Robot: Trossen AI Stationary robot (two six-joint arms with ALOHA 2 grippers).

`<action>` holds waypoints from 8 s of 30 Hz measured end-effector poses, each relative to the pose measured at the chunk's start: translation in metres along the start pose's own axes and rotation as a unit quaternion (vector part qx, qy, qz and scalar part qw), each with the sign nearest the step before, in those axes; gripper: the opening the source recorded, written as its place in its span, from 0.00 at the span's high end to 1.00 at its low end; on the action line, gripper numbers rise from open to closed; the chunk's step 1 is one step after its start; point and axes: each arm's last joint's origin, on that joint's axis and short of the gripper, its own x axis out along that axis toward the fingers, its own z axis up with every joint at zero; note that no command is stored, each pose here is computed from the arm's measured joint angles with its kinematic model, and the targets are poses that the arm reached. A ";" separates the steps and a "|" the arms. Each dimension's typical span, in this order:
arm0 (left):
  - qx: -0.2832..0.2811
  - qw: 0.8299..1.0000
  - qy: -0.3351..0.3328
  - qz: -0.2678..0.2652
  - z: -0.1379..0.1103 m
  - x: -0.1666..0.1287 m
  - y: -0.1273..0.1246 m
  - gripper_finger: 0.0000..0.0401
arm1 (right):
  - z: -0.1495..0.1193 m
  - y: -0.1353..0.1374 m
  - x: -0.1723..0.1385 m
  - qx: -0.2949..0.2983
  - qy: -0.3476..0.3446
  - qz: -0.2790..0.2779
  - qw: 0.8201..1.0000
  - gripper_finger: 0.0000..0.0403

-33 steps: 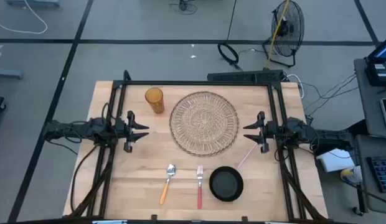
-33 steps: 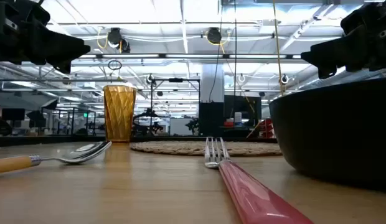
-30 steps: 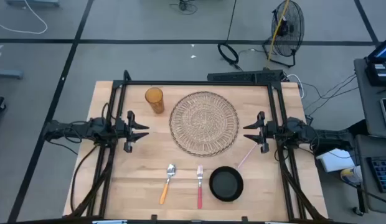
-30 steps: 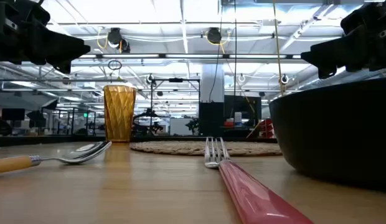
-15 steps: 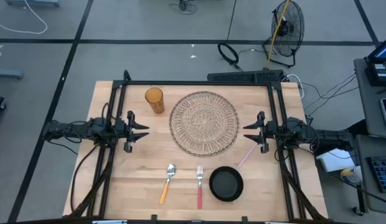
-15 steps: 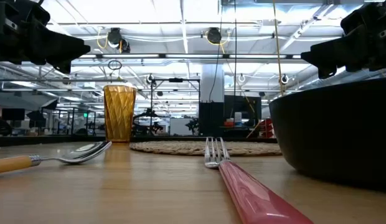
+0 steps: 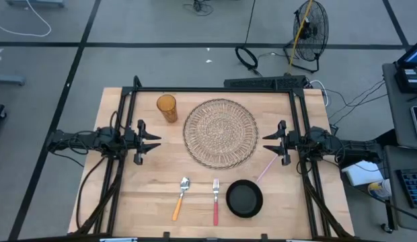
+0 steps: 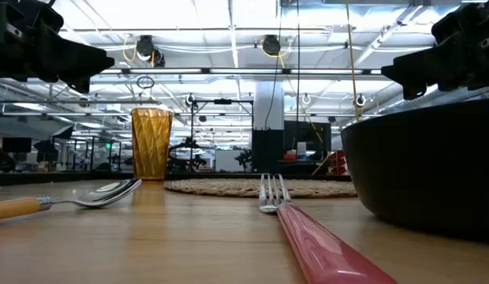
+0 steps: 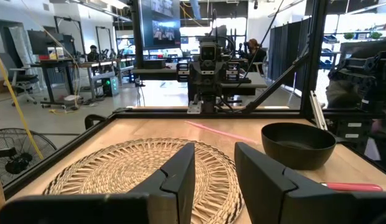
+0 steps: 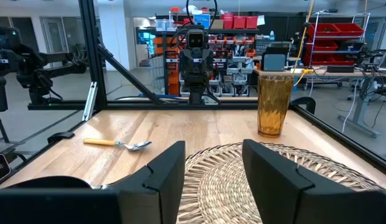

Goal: Pick & Place Utensil

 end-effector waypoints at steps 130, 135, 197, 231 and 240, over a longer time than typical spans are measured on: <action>-0.006 0.999 -0.031 -0.028 0.080 0.013 -0.004 0.70 | 0.092 0.006 0.026 -0.073 -0.130 0.111 0.983 0.61; 0.002 1.000 -0.006 -0.028 0.100 0.027 -0.005 0.70 | 0.093 0.005 0.026 -0.069 -0.130 0.106 0.984 0.61; 0.026 0.972 0.224 -0.065 0.052 0.103 -0.081 0.70 | 0.010 0.104 0.102 0.151 0.395 0.009 0.906 0.62; 0.028 0.972 0.225 -0.066 0.052 0.102 -0.081 0.70 | -0.021 0.111 0.106 0.160 0.464 -0.021 0.871 0.78; 0.029 0.972 0.225 -0.066 0.052 0.102 -0.081 0.70 | -0.021 0.111 0.106 0.157 0.464 -0.020 0.871 0.99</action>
